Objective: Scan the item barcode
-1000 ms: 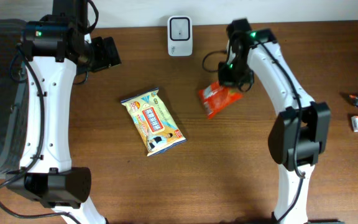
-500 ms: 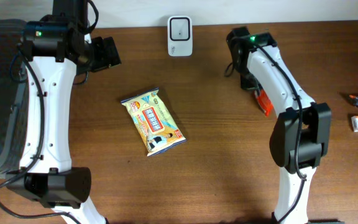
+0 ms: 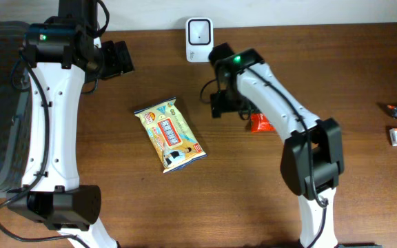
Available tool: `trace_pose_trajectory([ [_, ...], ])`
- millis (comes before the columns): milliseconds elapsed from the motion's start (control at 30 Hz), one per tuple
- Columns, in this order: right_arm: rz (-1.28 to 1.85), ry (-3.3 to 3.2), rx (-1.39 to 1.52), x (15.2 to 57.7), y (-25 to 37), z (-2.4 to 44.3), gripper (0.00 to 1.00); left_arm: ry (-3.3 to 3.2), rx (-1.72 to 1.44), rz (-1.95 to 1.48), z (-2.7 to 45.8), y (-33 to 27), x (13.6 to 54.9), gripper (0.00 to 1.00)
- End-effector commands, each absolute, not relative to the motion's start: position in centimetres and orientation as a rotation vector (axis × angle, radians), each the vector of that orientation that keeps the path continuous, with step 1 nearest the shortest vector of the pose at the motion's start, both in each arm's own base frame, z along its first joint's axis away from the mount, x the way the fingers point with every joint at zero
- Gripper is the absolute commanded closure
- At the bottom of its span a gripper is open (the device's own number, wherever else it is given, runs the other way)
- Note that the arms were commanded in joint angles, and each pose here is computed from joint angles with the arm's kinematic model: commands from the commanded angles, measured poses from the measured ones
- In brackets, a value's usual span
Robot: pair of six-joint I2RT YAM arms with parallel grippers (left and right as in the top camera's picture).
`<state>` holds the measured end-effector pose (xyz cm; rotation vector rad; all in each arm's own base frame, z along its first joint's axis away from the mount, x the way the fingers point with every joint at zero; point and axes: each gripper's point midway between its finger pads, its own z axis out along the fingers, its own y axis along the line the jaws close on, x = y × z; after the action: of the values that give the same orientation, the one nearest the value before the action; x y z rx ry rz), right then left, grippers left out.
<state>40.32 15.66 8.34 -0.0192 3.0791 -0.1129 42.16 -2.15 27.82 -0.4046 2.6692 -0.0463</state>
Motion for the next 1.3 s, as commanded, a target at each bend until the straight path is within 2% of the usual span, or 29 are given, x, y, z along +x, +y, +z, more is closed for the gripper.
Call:
trace_pose_trajectory([
  [0,0.036,3.056,0.251,42.3,11.9,10.0,0.01,2.666,-0.423,-0.034,27.7,-1.9,42.2,0.01],
  [67,0.204,3.068,0.432,42.8,10.0,10.0,0.01,2.666,-0.423,-0.034,27.7,-1.9,42.2,0.01],
  [167,0.207,3.077,0.544,42.7,7.5,8.9,0.01,2.667,-0.424,-0.034,27.7,-1.9,42.2,0.01],
  [200,0.203,3.074,0.621,42.5,7.1,8.2,0.04,2.667,-0.424,-0.034,27.7,-1.9,42.2,0.01],
  [233,0.2,3.049,0.731,42.6,6.8,7.2,0.16,2.667,-0.423,-0.034,27.7,-1.9,42.2,0.01],
  [267,0.203,3.03,0.791,42.7,6.8,6.6,0.22,2.666,-0.423,-0.034,27.7,-1.9,42.2,0.01],
  [400,0.185,2.924,1.096,42.8,6.4,4.1,0.24,2.666,-0.423,-0.034,27.7,-1.9,42.2,0.01],
  [467,0.155,2.923,1.113,42.5,6.1,3.9,0.25,2.666,-0.423,-0.034,27.7,-1.9,42.2,0.01],
  [533,0.12,2.931,1.116,42.1,5.8,3.4,0.37,2.667,-0.424,-0.034,27.7,-1.9,42.2,0.01],
  [567,0.11,2.941,1.12,41.7,5.8,3.1,0.51,2.667,-0.424,-0.034,27.7,-1.9,42.2,0.01],
  [600,0.106,2.946,1.122,41.5,5.8,2.9,0.6,2.667,-0.424,-0.034,27.7,-1.9,42.2,0.01],
  [733,0.091,2.96,1.127,41.0,5.7,2.3,0.63,2.667,-0.423,-0.034,27.7,-1.9,42.2,0.01],
  [833,0.09,2.961,1.126,40.9,5.7,2.3,0.93,2.667,-0.424,-0.034,27.7,-1.9,42.2,0.01],
  [867,0.089,2.963,1.12,40.9,5.9,2.3,0.96,2.667,-0.424,-0.034,27.7,-1.9,42.2,0.01],
  [1000,0.02,2.954,1.059,40.9,6.1,1.9,0.96,2.667,-0.424,-0.034,27.7,-1.9,42.2,0.01],
  [1033,0.025,2.957,1.018,41.2,6.2,1.9,0.53,2.666,-0.423,-0.034,27.7,-1.9,42.2,0.01],
  [1067,0.035,2.955,1.021,41.3,6.2,2.0,0.04,2.666,-0.423,-0.034,27.7,-1.9,42.2,0.01],
  [1200,0.249,2.932,1.162,42.0,7.1,2.2,0.01,2.667,-0.424,-0.034,27.7,-1.9,42.2,0.01],
  [1267,0.252,2.892,1.273,42.1,6.5,2.2,0.01,2.666,-0.423,-0.034,27.7,-1.9,42.2,0.01],
])
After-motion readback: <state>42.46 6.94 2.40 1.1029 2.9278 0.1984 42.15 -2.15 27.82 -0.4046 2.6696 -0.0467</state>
